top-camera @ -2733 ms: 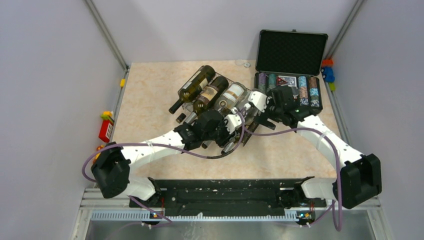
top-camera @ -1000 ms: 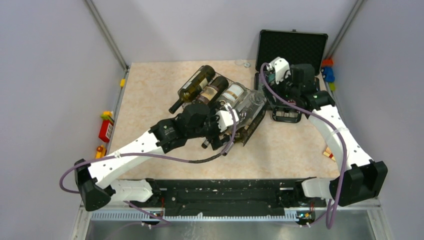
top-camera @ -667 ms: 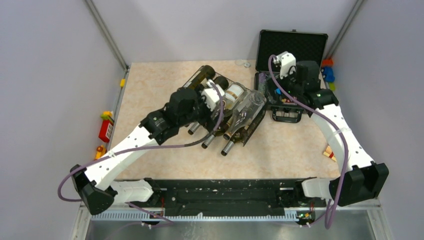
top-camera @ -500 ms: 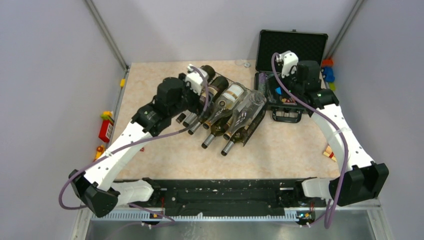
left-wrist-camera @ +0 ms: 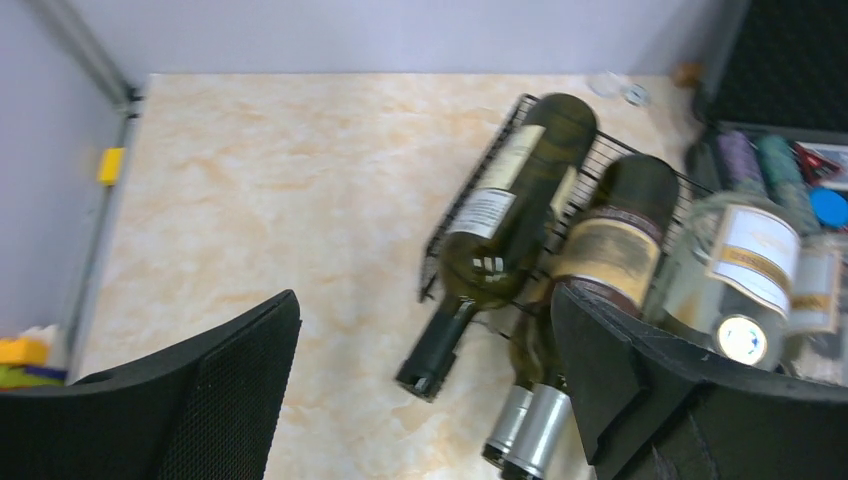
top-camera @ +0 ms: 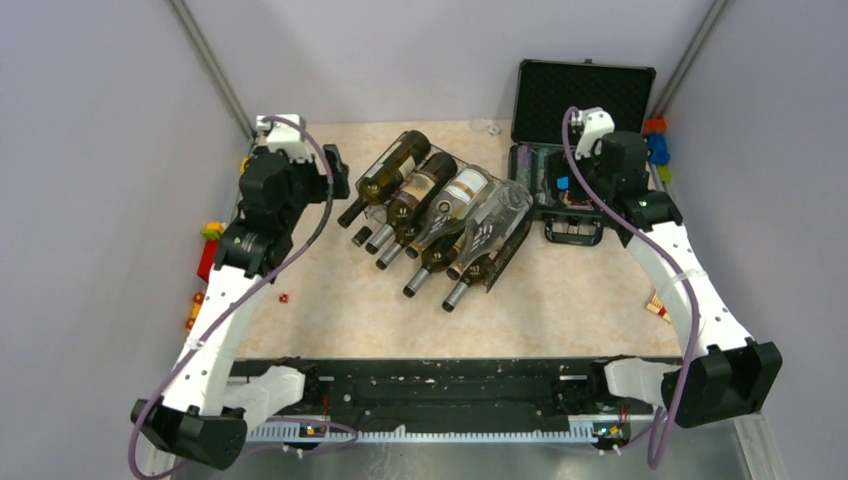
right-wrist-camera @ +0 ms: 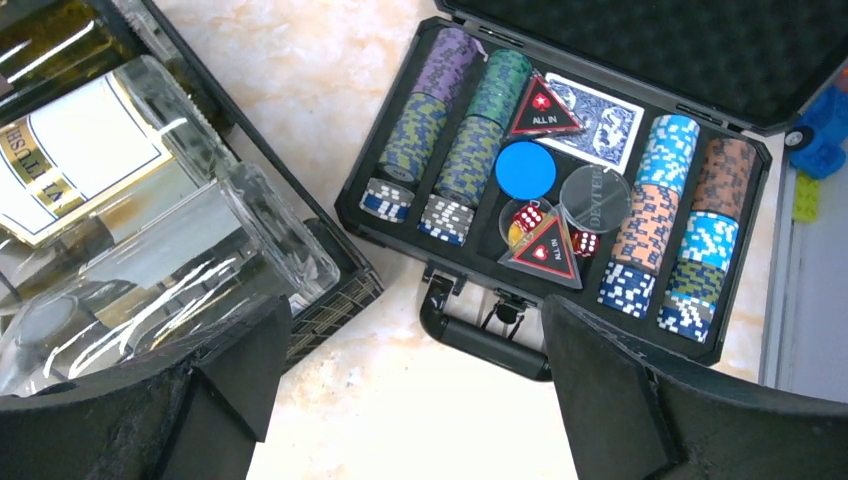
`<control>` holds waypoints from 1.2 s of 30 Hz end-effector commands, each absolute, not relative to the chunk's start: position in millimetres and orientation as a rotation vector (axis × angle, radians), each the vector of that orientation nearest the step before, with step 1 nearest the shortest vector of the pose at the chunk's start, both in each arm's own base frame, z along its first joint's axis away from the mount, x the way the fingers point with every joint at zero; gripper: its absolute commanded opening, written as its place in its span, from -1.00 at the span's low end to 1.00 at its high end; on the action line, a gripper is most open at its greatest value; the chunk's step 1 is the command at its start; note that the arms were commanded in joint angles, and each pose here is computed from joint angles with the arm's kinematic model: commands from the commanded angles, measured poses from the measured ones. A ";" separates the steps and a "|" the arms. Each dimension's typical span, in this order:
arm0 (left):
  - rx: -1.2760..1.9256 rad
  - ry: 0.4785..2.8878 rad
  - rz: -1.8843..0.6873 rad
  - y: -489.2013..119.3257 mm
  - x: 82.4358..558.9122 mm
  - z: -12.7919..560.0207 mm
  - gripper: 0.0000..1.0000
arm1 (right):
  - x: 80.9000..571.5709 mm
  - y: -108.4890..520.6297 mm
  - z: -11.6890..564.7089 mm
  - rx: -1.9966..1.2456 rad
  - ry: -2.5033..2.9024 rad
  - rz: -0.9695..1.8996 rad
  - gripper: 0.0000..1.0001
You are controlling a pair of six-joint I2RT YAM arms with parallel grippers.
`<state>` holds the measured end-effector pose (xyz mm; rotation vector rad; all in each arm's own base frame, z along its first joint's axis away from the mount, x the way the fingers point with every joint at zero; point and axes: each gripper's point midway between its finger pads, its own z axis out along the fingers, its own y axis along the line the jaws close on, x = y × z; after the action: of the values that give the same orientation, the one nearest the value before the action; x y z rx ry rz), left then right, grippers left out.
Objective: Put the wine bottle on the wine rack
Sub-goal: Reset both arms
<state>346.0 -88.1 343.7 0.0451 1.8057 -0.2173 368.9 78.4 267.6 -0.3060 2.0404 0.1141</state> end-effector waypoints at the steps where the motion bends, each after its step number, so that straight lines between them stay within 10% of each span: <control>1: -0.062 1.687 -0.116 -50.4 341.0 369.1 0.97 | 363.8 64.0 290.0 -0.192 1.957 0.105 0.97; 36: 0.163 1.735 -0.034 -36.7 283.9 297.5 0.97 | 289.4 46.3 260.6 -0.266 1.735 0.095 0.97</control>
<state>282.5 -34.0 290.6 0.1700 1.7841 -0.0013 287.4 42.4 253.5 -0.2323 1.7712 0.0767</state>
